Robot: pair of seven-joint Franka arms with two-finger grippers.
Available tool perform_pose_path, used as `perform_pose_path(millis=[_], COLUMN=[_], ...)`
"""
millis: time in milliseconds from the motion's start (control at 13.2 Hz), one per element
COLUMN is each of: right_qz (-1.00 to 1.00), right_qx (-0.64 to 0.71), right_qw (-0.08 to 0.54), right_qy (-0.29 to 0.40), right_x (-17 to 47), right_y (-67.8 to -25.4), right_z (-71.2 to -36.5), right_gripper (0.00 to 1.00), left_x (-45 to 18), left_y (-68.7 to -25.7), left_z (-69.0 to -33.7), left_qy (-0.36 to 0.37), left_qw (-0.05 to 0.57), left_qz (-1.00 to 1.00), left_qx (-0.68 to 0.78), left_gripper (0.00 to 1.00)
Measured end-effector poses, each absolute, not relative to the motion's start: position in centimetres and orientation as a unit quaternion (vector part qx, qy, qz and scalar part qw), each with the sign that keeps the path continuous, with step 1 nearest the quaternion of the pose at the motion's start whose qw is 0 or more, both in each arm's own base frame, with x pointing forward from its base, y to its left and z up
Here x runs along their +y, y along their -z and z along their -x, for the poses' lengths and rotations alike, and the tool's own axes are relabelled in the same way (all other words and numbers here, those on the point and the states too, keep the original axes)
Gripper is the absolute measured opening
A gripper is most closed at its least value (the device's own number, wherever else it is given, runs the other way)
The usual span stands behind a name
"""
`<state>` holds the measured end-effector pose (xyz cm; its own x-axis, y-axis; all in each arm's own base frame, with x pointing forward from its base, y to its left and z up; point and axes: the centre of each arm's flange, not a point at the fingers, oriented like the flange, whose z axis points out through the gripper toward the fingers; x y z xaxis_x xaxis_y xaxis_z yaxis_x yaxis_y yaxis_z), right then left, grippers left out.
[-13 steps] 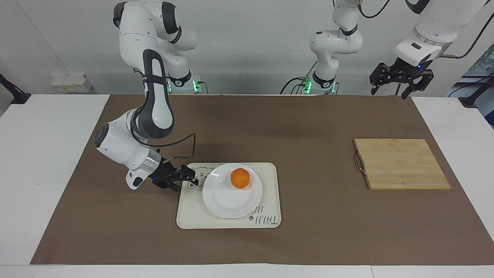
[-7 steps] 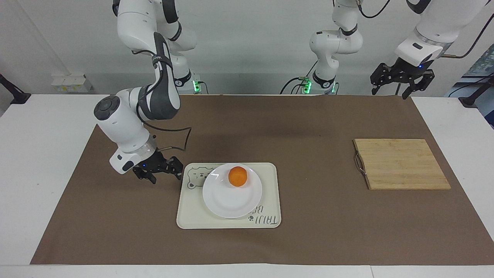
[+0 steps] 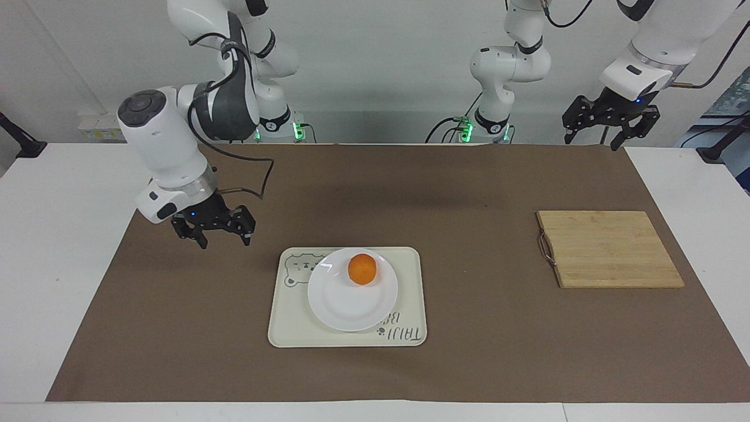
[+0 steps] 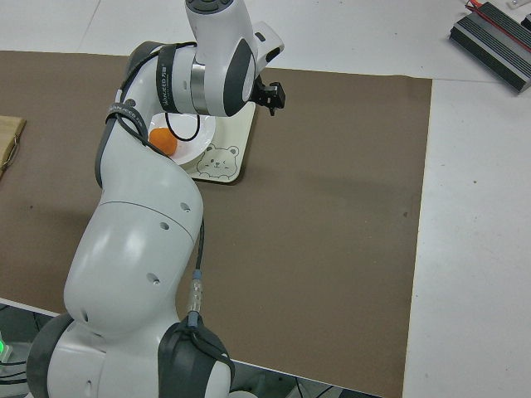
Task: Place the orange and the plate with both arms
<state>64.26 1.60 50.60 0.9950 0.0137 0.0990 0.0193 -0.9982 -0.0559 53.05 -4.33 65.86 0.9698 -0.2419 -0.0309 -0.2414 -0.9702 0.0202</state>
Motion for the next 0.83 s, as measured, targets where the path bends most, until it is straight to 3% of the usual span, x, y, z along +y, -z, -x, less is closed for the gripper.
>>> perform_pose_path(millis=[834], right_qz=[1.0], right_qx=[0.017], right_qw=[0.01], right_qy=[0.005], right_x=[-3.1], right_y=[-63.5], right_z=[-54.7], right_gripper=[1.0], left_x=[-4.3], left_y=[-65.9], left_z=[-53.1], left_qy=[0.017], left_qw=[0.008], left_qz=[-0.993], left_qx=[-0.121], left_gripper=[1.0])
